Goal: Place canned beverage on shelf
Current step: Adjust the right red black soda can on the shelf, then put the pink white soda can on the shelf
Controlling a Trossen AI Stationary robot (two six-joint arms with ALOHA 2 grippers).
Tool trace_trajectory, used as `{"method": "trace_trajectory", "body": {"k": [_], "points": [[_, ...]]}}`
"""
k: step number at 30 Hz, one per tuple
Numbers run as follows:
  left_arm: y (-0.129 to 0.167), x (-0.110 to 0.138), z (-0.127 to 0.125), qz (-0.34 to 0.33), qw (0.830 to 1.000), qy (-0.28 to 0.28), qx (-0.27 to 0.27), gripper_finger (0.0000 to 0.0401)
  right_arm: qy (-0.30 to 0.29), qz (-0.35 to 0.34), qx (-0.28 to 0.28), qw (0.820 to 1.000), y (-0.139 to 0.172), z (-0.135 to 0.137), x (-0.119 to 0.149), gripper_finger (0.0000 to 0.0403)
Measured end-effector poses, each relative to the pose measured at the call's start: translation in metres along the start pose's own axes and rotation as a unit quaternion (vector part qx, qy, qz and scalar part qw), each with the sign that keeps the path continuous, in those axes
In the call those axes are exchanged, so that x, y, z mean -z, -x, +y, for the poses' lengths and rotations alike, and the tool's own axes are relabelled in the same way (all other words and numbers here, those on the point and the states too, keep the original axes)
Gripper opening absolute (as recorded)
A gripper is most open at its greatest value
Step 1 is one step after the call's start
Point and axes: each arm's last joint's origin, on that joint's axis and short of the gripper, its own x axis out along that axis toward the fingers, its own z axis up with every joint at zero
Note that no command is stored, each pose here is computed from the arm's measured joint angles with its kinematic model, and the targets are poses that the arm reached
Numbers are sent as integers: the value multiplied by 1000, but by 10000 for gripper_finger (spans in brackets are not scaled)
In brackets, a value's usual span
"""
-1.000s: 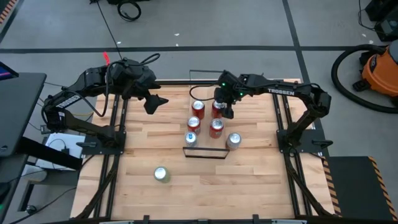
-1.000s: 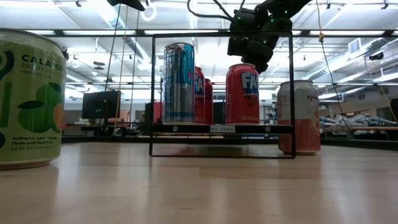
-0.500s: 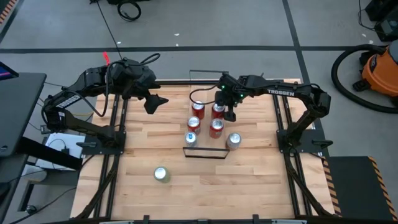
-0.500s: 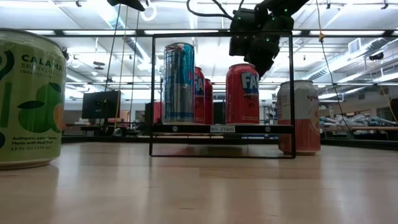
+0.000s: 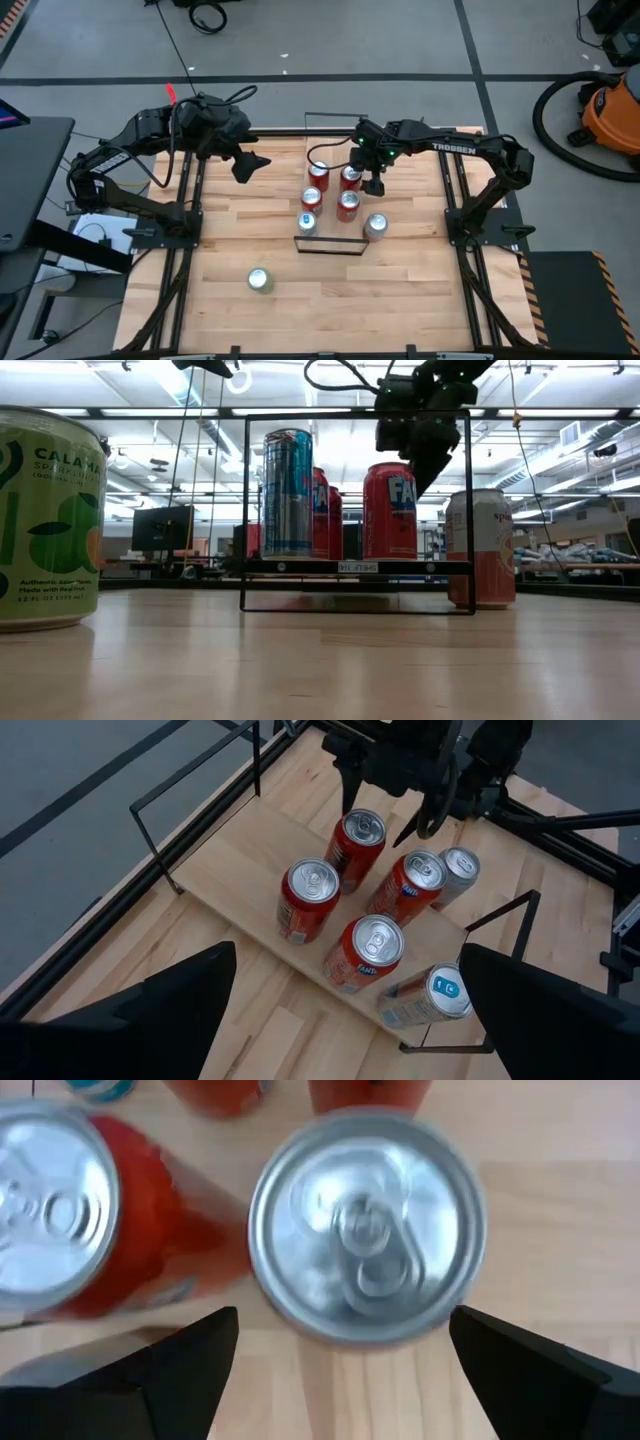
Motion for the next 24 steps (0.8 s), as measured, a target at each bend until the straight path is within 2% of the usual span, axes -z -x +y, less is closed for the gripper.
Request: {"method": "trace_trajectory", "body": {"k": [10,17,24], "points": [[0,0,0,0,1000,-5,0,396,-46,34,10,998,29,13,17,374],[0,-3,-1,-13,1000,-22,3,396,-26,32,-16,999,49,50,24,374],[0,-6,-2,-32,999,-34,5,396,-20,27,-38,999,35,84,30,374]]}}
